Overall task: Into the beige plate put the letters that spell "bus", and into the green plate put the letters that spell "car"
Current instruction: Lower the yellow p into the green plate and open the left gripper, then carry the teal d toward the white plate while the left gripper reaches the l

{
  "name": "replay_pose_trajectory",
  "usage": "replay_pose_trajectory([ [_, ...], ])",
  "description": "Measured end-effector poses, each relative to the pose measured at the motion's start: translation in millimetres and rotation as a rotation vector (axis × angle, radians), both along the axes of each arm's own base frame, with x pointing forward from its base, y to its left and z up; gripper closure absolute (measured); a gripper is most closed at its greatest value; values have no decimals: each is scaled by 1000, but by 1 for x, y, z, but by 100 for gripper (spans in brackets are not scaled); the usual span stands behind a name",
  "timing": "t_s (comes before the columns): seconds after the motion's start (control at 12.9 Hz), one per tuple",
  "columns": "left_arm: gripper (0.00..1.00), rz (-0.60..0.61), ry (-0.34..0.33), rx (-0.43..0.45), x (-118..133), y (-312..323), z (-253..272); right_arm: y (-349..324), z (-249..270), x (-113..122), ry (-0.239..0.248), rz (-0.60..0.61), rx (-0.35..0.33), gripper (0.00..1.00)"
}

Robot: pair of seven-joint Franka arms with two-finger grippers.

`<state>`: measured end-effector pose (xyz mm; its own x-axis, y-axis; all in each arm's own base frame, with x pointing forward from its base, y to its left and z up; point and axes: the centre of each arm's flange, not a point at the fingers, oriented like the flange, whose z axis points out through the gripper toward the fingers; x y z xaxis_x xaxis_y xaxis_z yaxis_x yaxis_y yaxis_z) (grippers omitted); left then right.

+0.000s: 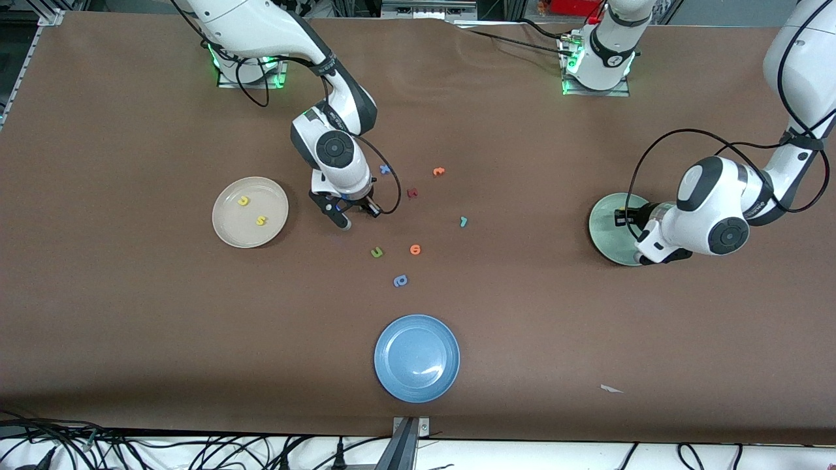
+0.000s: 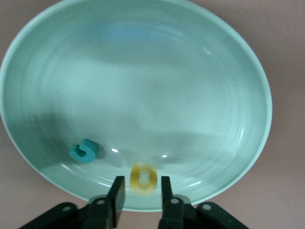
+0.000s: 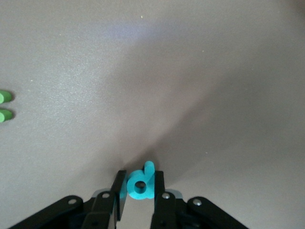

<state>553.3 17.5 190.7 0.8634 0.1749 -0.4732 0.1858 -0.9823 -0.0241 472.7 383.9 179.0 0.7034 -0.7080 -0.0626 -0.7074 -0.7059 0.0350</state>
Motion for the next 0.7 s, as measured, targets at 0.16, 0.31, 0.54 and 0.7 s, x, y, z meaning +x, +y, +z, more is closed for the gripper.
replay_pose_trajectory([
  [0.16,38,5,-14,1,5,2,5,0,0,0,0,0,0,73],
  [0.31,19,11,-36,1,13,1,13,0,0,0,0,0,0,73],
  [0.54,0,32,-69,6,21,-27,32,0,0,0,0,0,0,73],
  [0.7,0,63,-87,16,22,-58,47,0,0,0,0,0,0,73],
])
